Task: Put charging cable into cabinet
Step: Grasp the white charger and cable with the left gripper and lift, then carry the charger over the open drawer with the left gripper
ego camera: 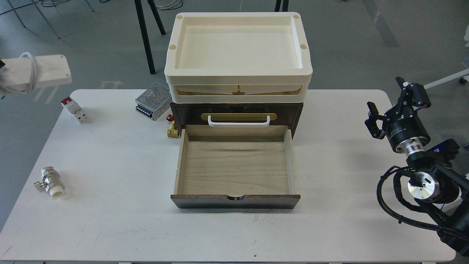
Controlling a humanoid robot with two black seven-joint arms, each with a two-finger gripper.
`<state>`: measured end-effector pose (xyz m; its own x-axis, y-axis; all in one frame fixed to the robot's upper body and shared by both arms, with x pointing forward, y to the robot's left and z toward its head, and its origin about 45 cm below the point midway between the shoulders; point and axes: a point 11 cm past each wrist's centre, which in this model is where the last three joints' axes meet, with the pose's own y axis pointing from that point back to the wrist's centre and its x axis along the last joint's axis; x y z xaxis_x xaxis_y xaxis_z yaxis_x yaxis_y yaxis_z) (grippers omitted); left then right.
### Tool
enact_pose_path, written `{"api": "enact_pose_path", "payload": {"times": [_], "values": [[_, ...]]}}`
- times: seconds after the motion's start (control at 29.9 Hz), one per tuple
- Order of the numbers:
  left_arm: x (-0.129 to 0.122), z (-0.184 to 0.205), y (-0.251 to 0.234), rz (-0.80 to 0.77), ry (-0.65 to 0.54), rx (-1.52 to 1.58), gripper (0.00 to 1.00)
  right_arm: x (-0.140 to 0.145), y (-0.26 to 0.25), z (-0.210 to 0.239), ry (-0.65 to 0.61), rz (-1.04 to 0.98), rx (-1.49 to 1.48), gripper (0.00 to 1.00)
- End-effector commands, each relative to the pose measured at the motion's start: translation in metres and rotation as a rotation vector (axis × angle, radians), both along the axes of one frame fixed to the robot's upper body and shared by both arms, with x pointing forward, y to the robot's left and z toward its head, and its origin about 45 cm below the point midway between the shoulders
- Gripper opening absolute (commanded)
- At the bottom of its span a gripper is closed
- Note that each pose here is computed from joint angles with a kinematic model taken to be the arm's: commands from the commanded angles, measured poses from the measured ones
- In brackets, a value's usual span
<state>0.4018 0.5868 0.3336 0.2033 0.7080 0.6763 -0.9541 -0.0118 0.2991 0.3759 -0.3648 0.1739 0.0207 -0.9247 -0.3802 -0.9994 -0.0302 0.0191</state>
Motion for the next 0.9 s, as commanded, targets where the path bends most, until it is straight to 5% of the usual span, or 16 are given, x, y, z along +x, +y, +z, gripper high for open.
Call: {"api": "enact_pose_path", "payload": {"times": [0.0, 0.23, 0.43, 0.87], "values": [[0.015, 0.072, -0.004, 0.002, -0.216, -0.135, 0.08, 0.000, 0.000, 0.000, 0.000, 0.000, 0.000, 0.99], [0.022, 0.161, -0.028, -0.096, -0.450, -0.232, 0.09, 0.000, 0.000, 0.000, 0.001, 0.001, -0.001, 0.99], [0.003, 0.207, -0.106, -0.405, -0.509, -0.280, 0.09, 0.000, 0.000, 0.000, 0.001, 0.001, -0.001, 0.99], [-0.035, 0.133, -0.294, -1.003, -0.220, -0.097, 0.09, 0.000, 0.001, -0.001, 0.002, 0.002, -0.001, 0.99]]}}
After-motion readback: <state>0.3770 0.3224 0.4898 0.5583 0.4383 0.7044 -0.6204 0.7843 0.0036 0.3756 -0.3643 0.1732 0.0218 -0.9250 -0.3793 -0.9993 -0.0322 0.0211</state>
